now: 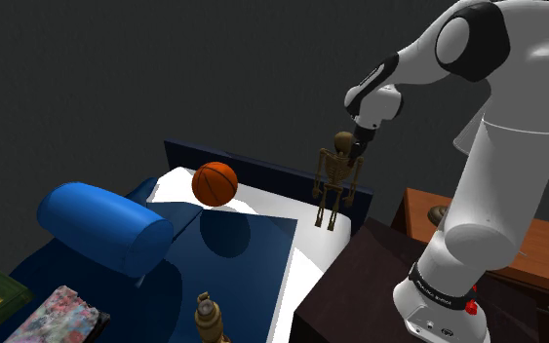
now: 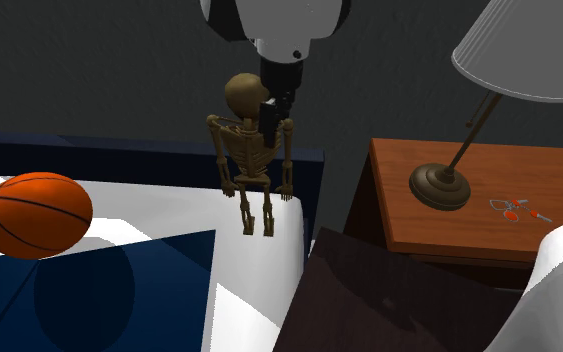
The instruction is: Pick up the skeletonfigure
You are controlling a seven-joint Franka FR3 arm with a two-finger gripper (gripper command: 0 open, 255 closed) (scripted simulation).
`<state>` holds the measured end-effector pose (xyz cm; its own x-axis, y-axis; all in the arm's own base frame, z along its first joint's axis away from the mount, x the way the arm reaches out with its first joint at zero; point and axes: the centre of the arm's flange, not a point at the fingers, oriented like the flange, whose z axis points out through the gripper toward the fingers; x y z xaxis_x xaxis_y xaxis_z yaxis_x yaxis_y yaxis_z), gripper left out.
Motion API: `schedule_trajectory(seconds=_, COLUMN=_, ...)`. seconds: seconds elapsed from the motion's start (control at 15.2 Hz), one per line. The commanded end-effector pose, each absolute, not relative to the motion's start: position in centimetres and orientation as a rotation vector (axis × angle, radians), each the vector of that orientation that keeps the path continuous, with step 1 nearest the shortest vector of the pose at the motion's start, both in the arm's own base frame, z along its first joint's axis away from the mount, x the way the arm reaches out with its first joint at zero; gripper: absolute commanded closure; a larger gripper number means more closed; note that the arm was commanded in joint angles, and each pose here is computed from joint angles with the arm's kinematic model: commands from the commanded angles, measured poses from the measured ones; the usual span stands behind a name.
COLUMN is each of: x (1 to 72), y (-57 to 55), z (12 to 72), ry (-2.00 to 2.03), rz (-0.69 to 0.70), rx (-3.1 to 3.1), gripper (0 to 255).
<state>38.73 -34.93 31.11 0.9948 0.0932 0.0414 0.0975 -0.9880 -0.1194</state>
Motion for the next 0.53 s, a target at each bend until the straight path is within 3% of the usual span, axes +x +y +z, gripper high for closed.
schedule_trajectory(seconds=0.0, x=38.72, y=-34.96, z=30.61, ry=-0.145, rz=-0.054, rx=-3.016, gripper=0)
schedule_trajectory(seconds=0.07, x=38.71, y=-35.07, z=30.59, ry=-0.145, rz=-0.055, rx=-3.016, gripper=255)
schedule_trajectory(seconds=0.46, x=38.67, y=-35.12, z=30.61, ry=-0.145, rz=-0.054, rx=-3.016, gripper=255)
